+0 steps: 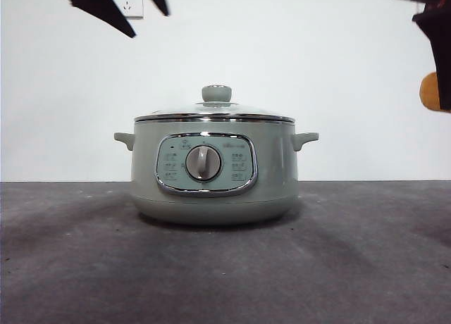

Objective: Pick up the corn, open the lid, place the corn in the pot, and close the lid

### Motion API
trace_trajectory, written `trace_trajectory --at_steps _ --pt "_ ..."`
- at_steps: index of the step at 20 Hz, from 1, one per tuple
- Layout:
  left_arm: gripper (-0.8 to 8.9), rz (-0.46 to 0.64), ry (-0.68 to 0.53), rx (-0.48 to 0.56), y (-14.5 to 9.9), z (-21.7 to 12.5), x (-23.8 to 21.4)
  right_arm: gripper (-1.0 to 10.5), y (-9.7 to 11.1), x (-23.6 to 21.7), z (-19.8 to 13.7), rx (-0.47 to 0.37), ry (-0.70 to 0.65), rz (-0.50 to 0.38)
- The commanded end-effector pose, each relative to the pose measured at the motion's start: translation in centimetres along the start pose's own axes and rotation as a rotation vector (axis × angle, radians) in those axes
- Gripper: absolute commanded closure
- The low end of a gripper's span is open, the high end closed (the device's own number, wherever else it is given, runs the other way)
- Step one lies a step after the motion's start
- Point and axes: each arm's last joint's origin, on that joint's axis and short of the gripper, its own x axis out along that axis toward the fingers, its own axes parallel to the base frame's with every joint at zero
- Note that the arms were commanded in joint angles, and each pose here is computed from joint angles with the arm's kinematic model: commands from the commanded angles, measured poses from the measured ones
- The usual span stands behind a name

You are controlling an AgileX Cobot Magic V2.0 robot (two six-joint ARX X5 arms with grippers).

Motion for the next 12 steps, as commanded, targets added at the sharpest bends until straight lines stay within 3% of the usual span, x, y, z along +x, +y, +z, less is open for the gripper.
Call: trace_trajectory --at_steps 1,7,12 --pt "2.69 0.053 0.0 0.081 -1.3 2.0 1.4 9.5 0.0 -0.4 -0.2 -0.016 -0.015 0.004" --pt "2.69 0.092 0.002 0.132 -3.8 3.9 6.4 9.5 1.2 -0.4 -0.3 -0.068 -0.033 0.023" --pt "2.77 0.081 0.031 0.095 -3.6 3.8 10.7 9.5 3.8 -0.5 -0.3 -0.141 -0.093 0.078"
